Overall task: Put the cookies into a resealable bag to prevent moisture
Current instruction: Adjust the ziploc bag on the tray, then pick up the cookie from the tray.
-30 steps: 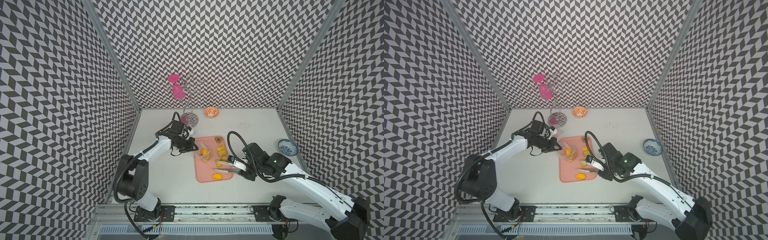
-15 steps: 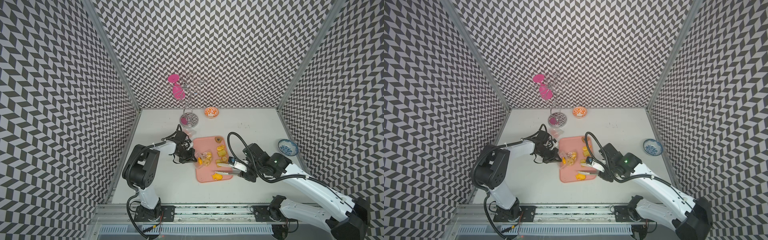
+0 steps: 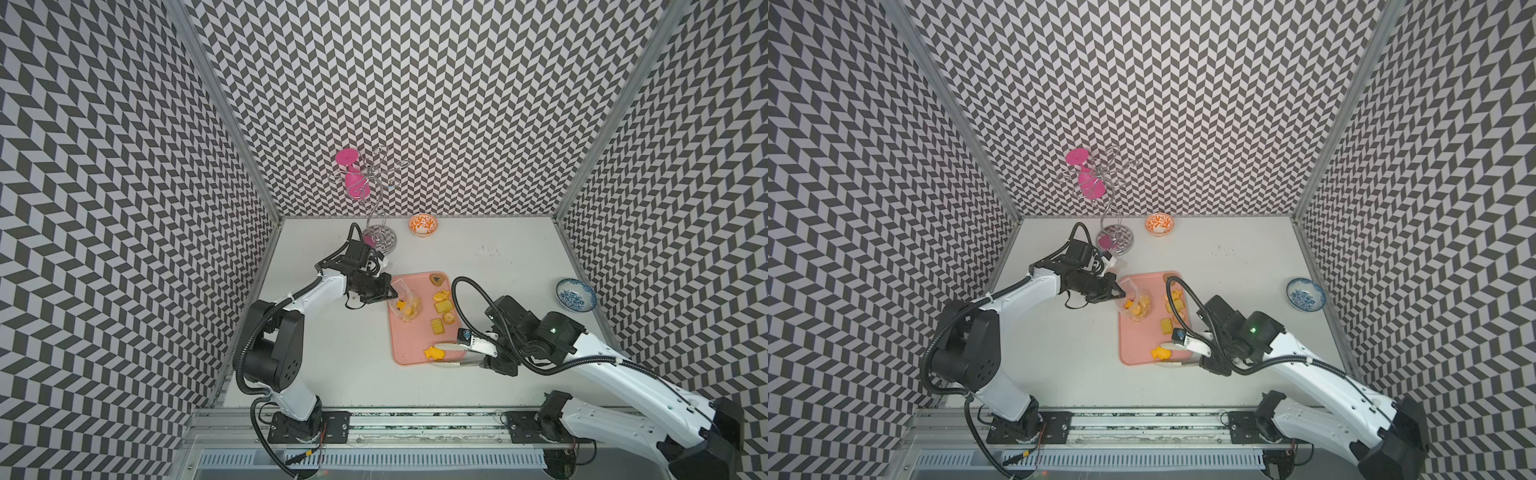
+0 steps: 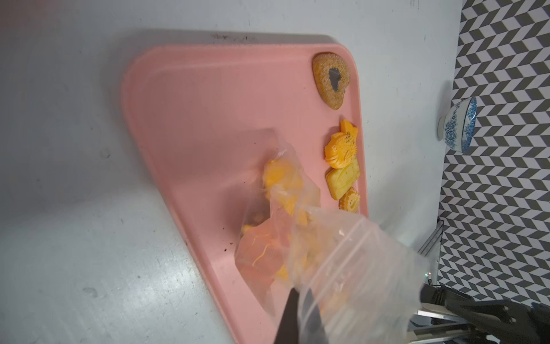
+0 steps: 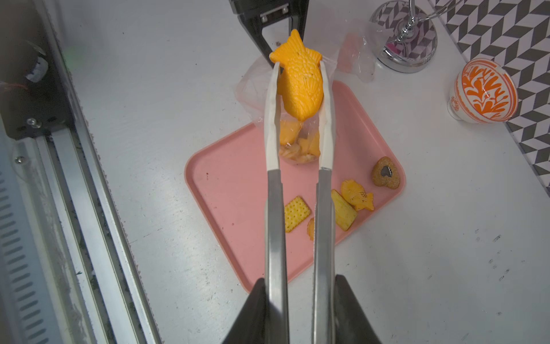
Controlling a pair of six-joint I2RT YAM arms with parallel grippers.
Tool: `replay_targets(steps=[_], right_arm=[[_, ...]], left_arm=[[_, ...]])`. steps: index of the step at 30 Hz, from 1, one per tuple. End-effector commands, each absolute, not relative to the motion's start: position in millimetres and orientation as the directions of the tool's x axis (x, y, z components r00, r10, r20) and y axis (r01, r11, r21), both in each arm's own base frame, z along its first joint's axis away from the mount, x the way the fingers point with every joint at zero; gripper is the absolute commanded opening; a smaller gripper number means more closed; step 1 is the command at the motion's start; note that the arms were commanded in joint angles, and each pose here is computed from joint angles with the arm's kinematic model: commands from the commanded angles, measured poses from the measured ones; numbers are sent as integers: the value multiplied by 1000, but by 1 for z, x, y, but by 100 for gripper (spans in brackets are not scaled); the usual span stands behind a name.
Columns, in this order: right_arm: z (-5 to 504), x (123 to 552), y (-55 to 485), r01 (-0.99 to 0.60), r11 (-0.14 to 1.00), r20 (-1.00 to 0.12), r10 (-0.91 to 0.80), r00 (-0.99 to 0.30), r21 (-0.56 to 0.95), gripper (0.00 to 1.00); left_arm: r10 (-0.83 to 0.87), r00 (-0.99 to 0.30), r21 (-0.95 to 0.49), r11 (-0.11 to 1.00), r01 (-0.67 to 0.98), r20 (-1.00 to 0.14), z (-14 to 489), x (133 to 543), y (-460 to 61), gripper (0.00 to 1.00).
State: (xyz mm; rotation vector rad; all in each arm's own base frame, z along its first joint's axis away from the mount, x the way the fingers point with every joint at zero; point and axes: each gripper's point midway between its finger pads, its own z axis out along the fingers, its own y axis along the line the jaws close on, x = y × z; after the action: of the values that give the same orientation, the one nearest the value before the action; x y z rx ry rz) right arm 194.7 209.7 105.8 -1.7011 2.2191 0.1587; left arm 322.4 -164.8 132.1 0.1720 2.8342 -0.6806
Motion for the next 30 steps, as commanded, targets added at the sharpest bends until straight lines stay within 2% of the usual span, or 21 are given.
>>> replay_targets(steps=[1,5,11,19,23,30], right_arm=[[127,207,220,-940,302,-391,-893,-221,-159,28],[146,215,226,-926,337,-451,-862,-232,-167,28],[205,235,248,-902,409,-671,-709,-216,-142,28],[251,249,292,-924,378,-824,-542,-163,-66,26],[254,253,307,-938,345,-849,-506,-154,-36,26],[231,258,312,-942,335,-795,-568,-214,15,26]], left_arm=[[70,-966,-441,880,178,-250,133,324,-166,0],[73,-965,-439,880,181,-250,134,326,-167,0],[74,-964,-434,882,183,-255,137,328,-166,0],[72,-963,-429,884,183,-261,141,328,-165,0],[72,-961,-428,885,184,-266,145,327,-165,0],[62,-960,-424,888,177,-272,149,326,-162,0]])
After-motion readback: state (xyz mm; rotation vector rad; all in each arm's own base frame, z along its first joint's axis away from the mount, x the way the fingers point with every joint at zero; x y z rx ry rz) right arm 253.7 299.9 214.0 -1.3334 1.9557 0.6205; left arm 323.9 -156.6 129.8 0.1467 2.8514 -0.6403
